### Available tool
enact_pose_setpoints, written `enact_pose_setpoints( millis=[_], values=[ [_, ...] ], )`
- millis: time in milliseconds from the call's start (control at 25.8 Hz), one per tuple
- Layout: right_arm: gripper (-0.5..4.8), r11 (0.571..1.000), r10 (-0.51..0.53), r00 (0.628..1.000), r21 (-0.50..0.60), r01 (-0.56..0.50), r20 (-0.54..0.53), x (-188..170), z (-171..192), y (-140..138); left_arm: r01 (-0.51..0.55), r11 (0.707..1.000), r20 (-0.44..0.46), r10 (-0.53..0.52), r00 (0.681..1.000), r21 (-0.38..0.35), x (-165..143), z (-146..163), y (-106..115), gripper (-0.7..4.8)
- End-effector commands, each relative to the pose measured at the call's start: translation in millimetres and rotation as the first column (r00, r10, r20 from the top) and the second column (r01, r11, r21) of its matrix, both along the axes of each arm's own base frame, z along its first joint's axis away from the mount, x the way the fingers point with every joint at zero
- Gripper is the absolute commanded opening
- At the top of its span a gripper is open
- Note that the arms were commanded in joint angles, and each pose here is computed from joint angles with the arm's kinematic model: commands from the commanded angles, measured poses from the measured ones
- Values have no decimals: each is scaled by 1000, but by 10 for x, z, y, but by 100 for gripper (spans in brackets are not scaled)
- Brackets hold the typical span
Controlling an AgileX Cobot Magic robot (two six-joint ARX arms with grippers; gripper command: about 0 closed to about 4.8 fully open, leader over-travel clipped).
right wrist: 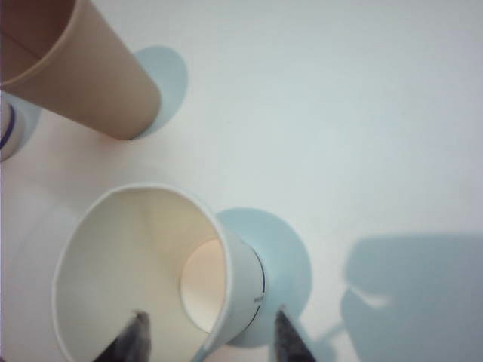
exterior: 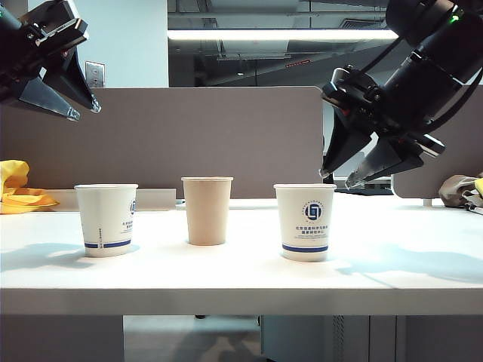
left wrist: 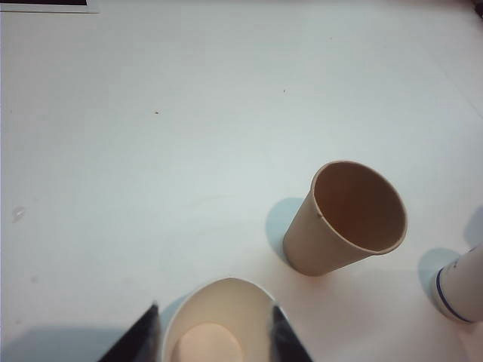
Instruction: Pick up all the paper cups on the table one by one and stack them together.
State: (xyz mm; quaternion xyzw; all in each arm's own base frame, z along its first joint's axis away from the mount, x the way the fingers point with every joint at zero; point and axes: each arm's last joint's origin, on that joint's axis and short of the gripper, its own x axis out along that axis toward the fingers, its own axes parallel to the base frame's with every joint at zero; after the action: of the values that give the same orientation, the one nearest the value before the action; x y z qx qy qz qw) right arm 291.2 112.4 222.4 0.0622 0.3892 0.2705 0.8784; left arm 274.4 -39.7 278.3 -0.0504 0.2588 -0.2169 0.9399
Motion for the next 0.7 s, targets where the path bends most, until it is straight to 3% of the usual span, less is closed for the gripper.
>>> enact_pose_setpoints(
  millis=[39, 466, 505, 621, 699],
  values=[
    [198, 1000, -2, 1000, -3, 2, 25, 16, 30, 4, 11, 1000, 9, -11, 1000, -6, -6, 20, -18, 183],
    [197, 1000, 0, 999, -27, -2, -51, 16, -93, 5, 11, 1000, -7, -11, 1000, -5, -14, 7, -17, 183],
    [190, 1000, 0, 999, -28, -1, -52, 16, -95, 5, 12, 1000, -8, -12, 1000, -5, -14, 6, -17, 183],
    [100, 1000, 4, 999, -23, -5, -49, 20, -94, 8, 11, 1000, -21, -11, 1000, -3, -20, -4, -17, 183],
    [93, 1000, 5, 1000, -14, -6, -30, 33, -79, 13, 11, 1000, -28, -11, 1000, -2, -24, -10, -16, 183]
  ],
)
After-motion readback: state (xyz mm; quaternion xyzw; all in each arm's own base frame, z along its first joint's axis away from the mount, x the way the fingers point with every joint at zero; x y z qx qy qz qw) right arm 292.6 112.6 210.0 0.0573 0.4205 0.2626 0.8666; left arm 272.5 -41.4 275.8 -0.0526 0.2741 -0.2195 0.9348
